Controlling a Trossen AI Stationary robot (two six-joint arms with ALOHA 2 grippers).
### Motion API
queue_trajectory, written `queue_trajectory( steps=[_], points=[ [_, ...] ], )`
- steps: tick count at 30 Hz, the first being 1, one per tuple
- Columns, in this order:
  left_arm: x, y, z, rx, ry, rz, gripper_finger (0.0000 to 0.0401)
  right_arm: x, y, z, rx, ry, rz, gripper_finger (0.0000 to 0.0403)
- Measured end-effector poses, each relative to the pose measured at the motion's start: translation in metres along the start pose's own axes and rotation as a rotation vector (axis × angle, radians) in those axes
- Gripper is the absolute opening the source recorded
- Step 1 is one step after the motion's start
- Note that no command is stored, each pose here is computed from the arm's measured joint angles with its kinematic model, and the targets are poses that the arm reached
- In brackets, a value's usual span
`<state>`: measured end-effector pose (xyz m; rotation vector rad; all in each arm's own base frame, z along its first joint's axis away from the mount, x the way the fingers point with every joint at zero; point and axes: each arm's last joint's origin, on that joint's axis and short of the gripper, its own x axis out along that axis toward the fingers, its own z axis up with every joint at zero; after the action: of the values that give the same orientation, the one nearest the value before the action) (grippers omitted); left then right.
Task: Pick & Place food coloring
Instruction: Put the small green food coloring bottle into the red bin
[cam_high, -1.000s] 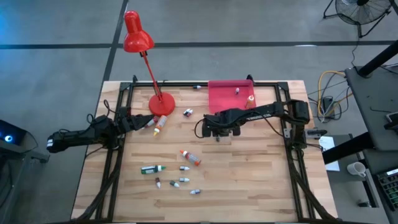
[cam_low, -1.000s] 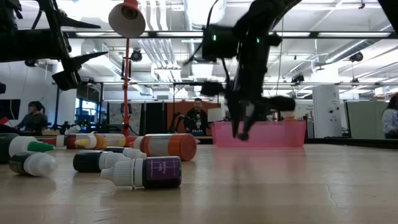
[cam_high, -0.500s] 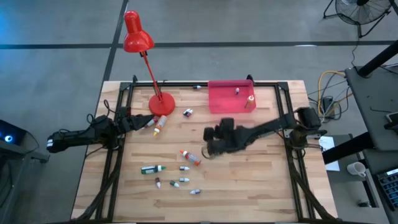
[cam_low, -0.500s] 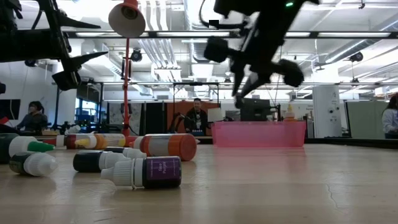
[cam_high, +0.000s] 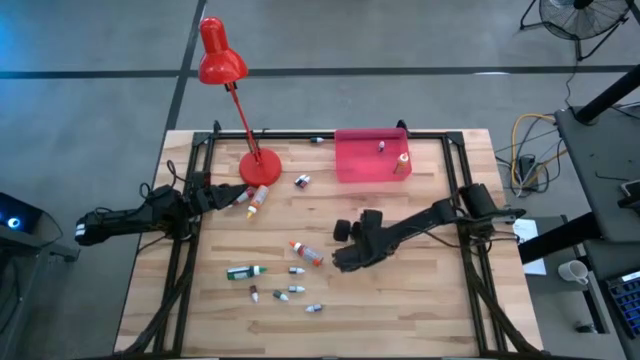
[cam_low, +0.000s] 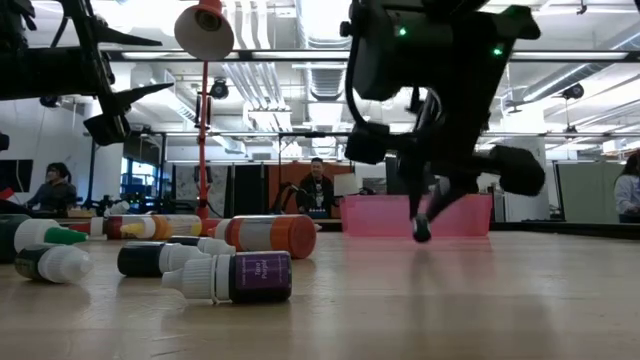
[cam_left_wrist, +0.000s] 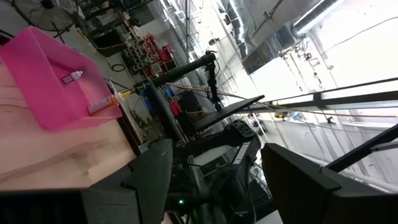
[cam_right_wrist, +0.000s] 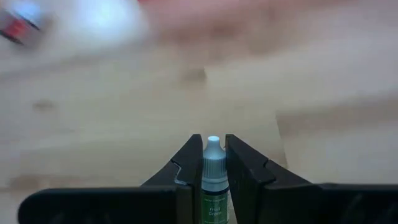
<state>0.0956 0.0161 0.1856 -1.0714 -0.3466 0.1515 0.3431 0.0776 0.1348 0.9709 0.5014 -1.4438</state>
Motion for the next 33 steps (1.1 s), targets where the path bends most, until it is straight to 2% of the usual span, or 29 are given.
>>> queue_trajectory(
  steps=[3, 7, 13, 22, 27, 33],
  points=[
    [0.000, 0.000, 0.000, 0.000, 0.000, 0.000, 0.0220, 0.002, 0.002, 0.003, 0.004, 0.125, -0.062, 0.0045],
    [0.000, 0.000, 0.000, 0.000, 0.000, 0.000, 0.0220, 0.000, 0.009, 0.018, -0.021, 0.279, -0.085, 0.0053],
    [0.000, 0.000, 0.000, 0.000, 0.000, 0.000, 0.0220, 0.015, 0.020, 0.041, -0.135, 0.484, -0.117, 0.0099],
    [0.000, 0.000, 0.000, 0.000, 0.001, 0.001, 0.0220, 0.049, 0.029, 0.085, -0.254, 0.755, -0.097, 0.0162],
    [0.000, 0.000, 0.000, 0.000, 0.001, 0.001, 0.0220, 0.067, 0.024, 0.104, -0.229, 0.891, -0.099, 0.0179],
    [0.000, 0.000, 0.000, 0.000, 0.001, 0.001, 0.0220, 0.073, 0.015, 0.104, -0.226, 1.029, -0.107, 0.0173]
  ],
)
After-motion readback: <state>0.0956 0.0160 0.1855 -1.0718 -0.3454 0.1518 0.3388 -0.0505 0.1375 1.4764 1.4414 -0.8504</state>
